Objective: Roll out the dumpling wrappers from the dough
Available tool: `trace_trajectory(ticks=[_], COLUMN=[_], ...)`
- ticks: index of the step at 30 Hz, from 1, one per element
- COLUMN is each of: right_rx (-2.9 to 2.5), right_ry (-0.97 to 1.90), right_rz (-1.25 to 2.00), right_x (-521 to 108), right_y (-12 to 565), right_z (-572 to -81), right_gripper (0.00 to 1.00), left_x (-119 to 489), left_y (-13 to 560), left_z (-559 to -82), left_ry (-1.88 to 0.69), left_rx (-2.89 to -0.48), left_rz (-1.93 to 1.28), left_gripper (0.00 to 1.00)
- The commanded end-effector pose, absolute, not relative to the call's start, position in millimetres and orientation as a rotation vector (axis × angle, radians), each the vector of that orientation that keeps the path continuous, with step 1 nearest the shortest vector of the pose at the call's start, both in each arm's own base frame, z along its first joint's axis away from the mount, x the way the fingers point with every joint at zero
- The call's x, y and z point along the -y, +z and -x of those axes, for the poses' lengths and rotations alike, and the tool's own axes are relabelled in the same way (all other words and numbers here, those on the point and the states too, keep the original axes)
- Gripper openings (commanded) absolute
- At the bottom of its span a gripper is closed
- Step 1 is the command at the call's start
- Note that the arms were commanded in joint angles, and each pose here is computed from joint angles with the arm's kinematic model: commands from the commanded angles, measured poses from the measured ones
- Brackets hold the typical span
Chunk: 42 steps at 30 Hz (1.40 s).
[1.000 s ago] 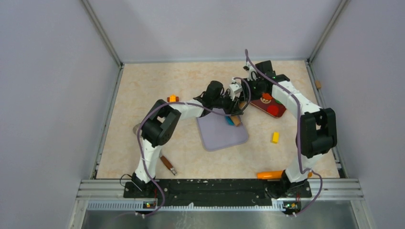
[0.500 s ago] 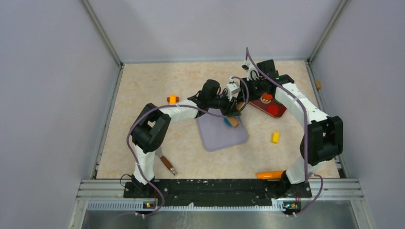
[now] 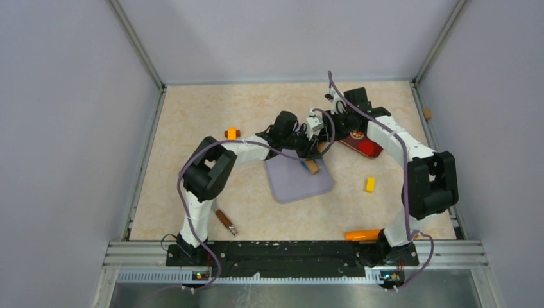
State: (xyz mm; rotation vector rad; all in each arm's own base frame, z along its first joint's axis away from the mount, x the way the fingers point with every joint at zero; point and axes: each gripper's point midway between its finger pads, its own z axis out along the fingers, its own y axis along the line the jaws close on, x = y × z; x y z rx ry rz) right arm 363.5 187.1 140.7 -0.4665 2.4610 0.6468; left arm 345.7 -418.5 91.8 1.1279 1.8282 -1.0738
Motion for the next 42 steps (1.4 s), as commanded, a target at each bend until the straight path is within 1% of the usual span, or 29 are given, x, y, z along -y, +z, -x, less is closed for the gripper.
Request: trace_trajectory(ticks=[1, 5, 10, 16, 21, 26, 30, 33, 37, 42], right_rx=[-2.47, -2.494, -2.543, -2.555, -2.522, -2.48, -2.409, -2.359, -2.302, -2.272], right_ry=[0.451, 0.367, 0.279, 0.312, 0.389, 0.544, 0.674, 0.762, 0.746, 0.571], right_rz=[0.574, 0.603, 0.631, 0.628, 0.651, 0.661, 0.696, 0.67, 0.675, 0.69], right_x=[-161, -148, -132, -139, -160, -193, -224, -239, -238, -216], right_y=[111, 82, 46, 38, 50, 75, 108, 140, 170, 176], right_z=[-362, -357, -346, -341, -342, -339, -337, -339, -344, -351], right_gripper=[0.0, 0.0, 0.0, 0.0, 0.0, 0.0, 0.0, 0.0, 0.0, 0.0], left_x=[389, 382, 374, 362, 352, 338, 328, 325, 330, 350], left_y=[51, 35, 29, 26, 37, 59, 87, 122, 162, 167], left_z=[-379, -377, -368, -357, -354, -351, -347, -344, -346, -361], left_ry=[-0.901, -0.862, -0.85, -0.825, -0.807, -0.803, -0.82, -0.831, -0.853, -0.885], left_rx=[-2.005, -2.046, -2.073, -2.086, -2.075, -2.048, -2.0, -1.928, -1.828, -1.818], left_rz=[-1.011, -1.016, -1.03, -1.056, -1.061, -1.058, -1.052, -1.036, -0.991, -0.982], left_gripper=[0.0, 0.0, 0.0, 0.0, 0.0, 0.0, 0.0, 0.0, 0.0, 0.0])
